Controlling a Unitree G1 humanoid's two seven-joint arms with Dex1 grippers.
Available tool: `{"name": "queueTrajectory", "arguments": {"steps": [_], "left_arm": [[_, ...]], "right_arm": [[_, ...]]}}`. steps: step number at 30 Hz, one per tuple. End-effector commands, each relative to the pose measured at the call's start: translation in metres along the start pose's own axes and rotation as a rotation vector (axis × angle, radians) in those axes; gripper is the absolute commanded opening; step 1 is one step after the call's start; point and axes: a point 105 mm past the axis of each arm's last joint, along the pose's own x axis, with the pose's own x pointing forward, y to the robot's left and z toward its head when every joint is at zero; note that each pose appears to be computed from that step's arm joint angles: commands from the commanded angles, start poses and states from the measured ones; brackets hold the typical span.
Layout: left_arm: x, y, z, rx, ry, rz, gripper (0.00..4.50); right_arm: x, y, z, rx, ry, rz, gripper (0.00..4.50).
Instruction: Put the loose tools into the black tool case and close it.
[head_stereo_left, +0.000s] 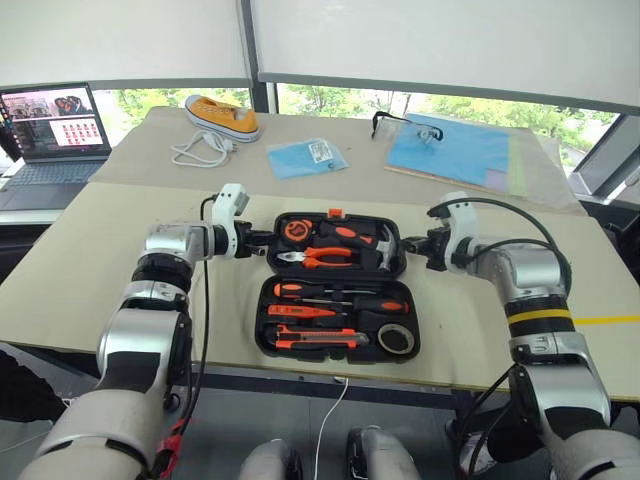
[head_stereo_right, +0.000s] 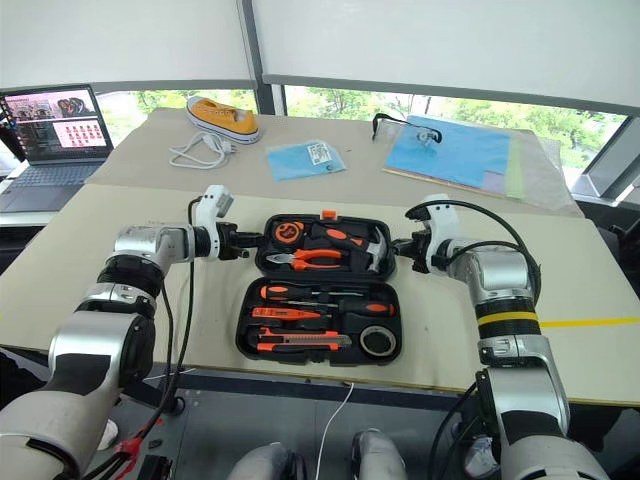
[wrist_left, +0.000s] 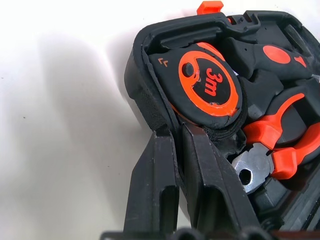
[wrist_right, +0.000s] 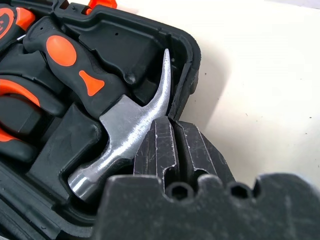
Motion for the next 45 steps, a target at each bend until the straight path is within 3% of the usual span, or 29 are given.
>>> {"name": "queueTrajectory", "arguments": {"steps": [1,7,11,13,19,23,26,30,32,33,34,37,38,41,45], "left_arm": [[-0.004,-0.010,0.028,0.189,-0.135,-0.036,0.08],[-0.011,-0.024,0.076,0.313,-0.396,-0.014,0.08],[-0.014,-0.027,0.085,0.362,-0.459,-0.003,0.08],[-0.013,-0.027,0.079,0.430,-0.452,0.011,0.08],[-0.018,-0.023,0.034,0.686,-0.427,0.112,0.08],[-0.046,-0.019,0.015,0.773,-0.470,0.234,0.08],[-0.072,-0.015,0.009,0.722,-0.483,0.289,0.97],[-0.112,-0.008,0.003,0.630,-0.433,0.324,2.43],[-0.132,-0.002,-0.010,0.537,-0.342,0.274,3.07],[-0.142,0.001,-0.014,0.495,-0.305,0.248,3.44],[-0.150,0.005,-0.017,0.466,-0.271,0.239,3.78],[-0.144,0.018,-0.012,0.489,-0.214,0.256,3.78],[-0.136,0.023,-0.009,0.512,-0.197,0.261,3.85],[-0.103,0.024,0.006,0.594,-0.184,0.204,3.07],[-0.058,0.014,0.017,0.711,-0.143,0.113,1.64]], "right_arm": [[-0.015,0.007,0.056,-0.064,-0.238,-0.012,0.00],[-0.033,0.007,0.102,-0.154,-0.482,-0.105,0.00],[-0.043,0.007,0.107,-0.206,-0.557,-0.133,0.00],[-0.044,0.009,0.097,-0.260,-0.554,-0.135,0.00],[-0.051,0.025,0.031,-0.494,-0.499,-0.147,0.00],[-0.074,0.029,-0.001,-0.655,-0.496,-0.178,0.00],[-0.093,0.026,-0.016,-0.660,-0.461,-0.176,0.93],[-0.124,0.029,-0.012,-0.672,-0.441,-0.142,2.31],[-0.134,0.039,-0.029,-0.643,-0.320,-0.001,2.94],[-0.139,0.048,-0.043,-0.613,-0.234,0.105,3.03],[-0.145,0.057,-0.054,-0.612,-0.169,0.197,3.03],[-0.150,0.072,-0.073,-0.607,-0.061,0.335,3.03],[-0.150,0.074,-0.078,-0.592,-0.035,0.364,2.75],[-0.143,0.085,-0.088,-0.592,0.017,0.446,1.93],[-0.128,0.093,-0.090,-0.622,0.024,0.484,0.68]]}}
